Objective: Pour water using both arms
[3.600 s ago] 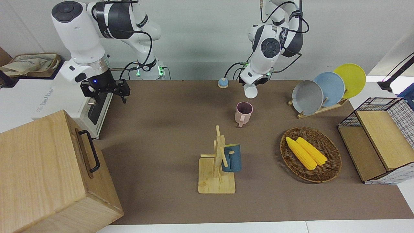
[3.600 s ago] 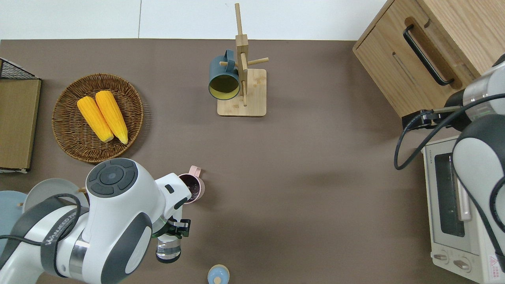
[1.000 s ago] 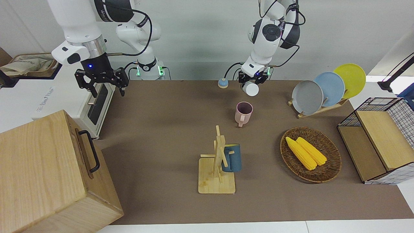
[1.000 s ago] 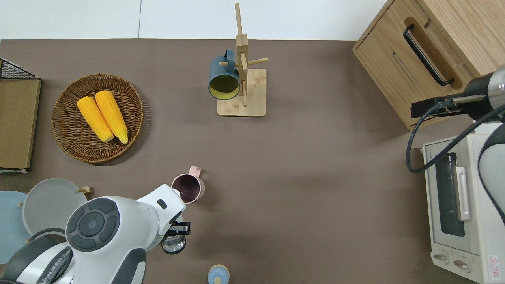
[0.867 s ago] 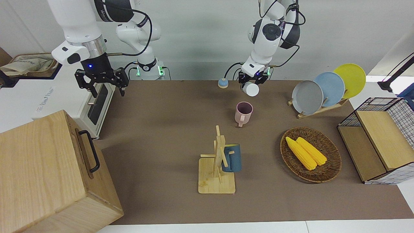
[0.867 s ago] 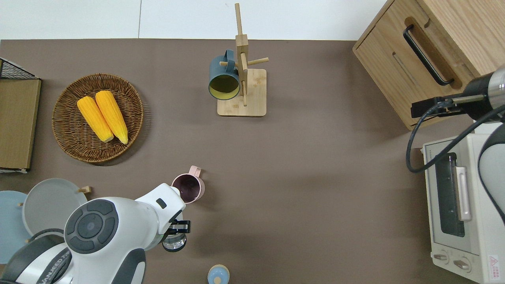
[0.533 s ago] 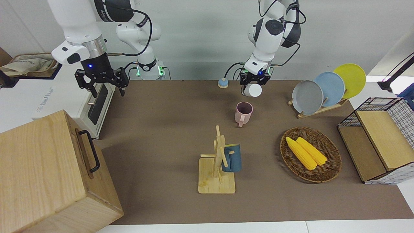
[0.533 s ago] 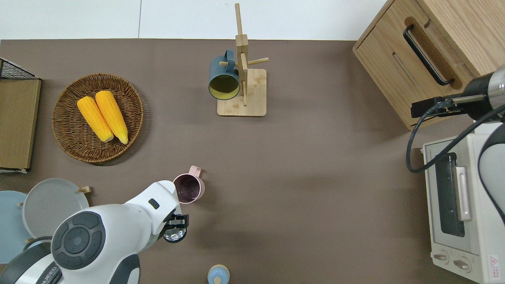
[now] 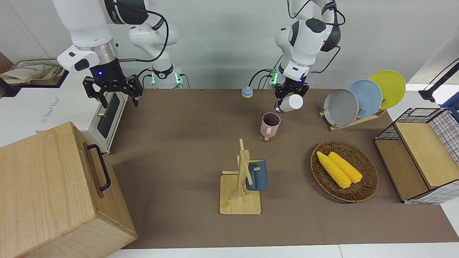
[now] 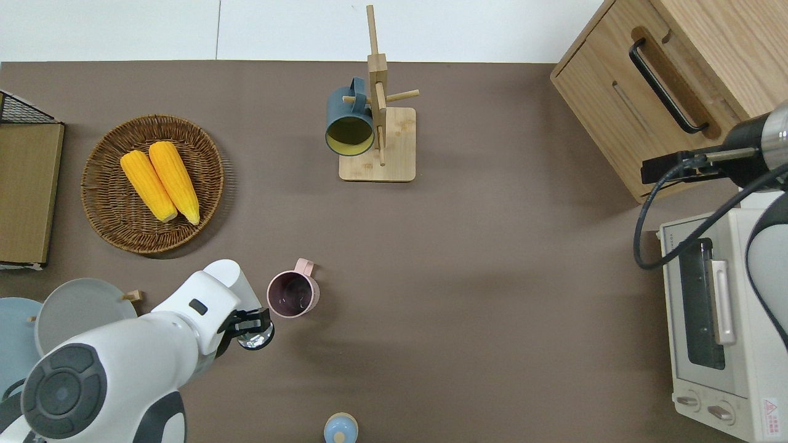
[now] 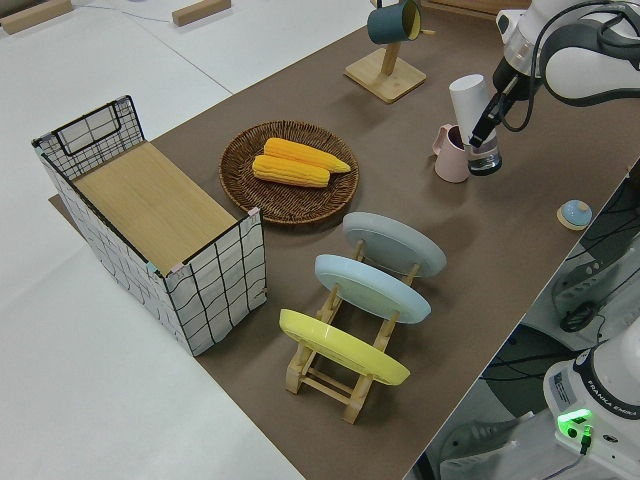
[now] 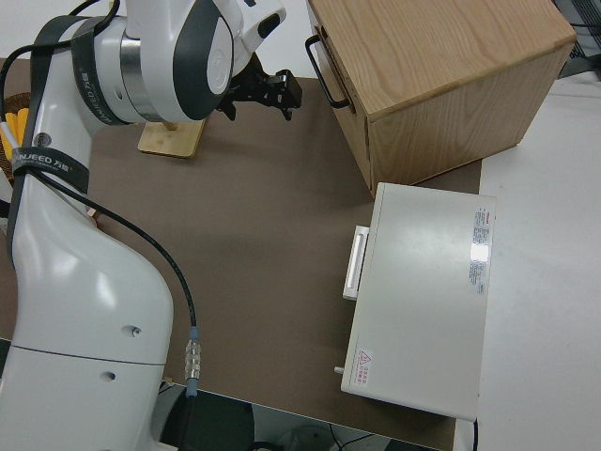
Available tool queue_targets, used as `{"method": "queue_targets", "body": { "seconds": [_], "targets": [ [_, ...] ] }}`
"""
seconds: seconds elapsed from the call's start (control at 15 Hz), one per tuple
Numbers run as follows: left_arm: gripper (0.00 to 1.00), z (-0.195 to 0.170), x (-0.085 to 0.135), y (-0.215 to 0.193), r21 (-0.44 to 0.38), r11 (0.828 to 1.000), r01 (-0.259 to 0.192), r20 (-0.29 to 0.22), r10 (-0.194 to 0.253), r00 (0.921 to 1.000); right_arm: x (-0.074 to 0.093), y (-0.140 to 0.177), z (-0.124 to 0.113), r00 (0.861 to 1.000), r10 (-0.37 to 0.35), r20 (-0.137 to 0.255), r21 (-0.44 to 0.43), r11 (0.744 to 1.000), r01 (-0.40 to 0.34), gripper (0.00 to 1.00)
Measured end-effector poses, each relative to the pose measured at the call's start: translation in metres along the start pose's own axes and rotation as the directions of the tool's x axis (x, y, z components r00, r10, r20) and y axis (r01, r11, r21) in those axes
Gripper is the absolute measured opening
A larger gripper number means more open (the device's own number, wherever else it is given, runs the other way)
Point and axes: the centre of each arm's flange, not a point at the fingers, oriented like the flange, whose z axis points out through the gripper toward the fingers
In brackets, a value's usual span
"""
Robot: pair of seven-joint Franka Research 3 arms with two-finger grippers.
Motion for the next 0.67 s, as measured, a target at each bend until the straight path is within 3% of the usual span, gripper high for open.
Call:
{"method": "queue_targets", "body": {
  "seconds": [0.27,0.67],
  "targets": [
    [0.63,-0.007,0.019,-0.028,-0.009,0.998,0.067,-0.066,-0.067,0.9955,0.0,0.0,0.0,1.0,0.0,0.0,0.0,1.0,0.0,1.0],
    [0.63,-0.02,0.039,-0.053,-0.017,0.993,0.12,-0.107,-0.121,0.9868,0.0,0.0,0.0,1.0,0.0,0.0,0.0,1.0,0.0,0.99]
  ]
}}
